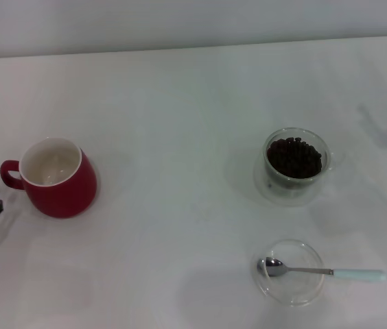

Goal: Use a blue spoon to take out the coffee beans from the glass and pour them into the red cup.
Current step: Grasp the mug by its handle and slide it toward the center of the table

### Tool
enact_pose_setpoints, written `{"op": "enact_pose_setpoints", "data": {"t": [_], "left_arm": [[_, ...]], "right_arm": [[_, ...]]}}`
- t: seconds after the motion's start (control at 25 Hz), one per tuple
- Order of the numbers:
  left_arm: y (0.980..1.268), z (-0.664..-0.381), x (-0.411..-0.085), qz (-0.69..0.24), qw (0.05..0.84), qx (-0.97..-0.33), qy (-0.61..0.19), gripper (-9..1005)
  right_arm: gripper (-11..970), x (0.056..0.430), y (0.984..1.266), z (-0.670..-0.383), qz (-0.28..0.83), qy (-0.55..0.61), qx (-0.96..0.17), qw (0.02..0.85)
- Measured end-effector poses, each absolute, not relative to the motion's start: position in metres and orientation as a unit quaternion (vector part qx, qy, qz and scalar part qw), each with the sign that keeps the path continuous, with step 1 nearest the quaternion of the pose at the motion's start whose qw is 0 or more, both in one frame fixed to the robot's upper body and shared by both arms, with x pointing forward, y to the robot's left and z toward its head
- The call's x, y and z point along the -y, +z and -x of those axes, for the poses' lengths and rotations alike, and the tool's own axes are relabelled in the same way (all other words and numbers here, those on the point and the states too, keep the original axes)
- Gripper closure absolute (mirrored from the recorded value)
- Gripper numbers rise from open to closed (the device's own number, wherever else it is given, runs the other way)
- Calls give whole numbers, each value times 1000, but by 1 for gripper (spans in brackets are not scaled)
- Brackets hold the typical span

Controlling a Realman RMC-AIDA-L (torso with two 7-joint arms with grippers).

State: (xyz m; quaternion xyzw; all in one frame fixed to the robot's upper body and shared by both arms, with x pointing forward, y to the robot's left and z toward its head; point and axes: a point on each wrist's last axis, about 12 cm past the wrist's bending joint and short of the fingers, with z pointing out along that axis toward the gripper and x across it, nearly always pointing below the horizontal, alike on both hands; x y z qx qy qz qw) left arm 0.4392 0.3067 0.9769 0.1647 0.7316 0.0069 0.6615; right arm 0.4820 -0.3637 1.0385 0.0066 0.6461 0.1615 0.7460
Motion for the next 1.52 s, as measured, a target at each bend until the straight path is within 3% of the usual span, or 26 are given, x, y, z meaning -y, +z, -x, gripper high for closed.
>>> {"op": "enact_pose_setpoints", "data": {"t": [1.52], "left_arm": [[977, -474, -289, -212, 634, -744, 2, 128]], "right_arm": [[93, 357, 1038, -483, -7, 174, -643, 746]]}}
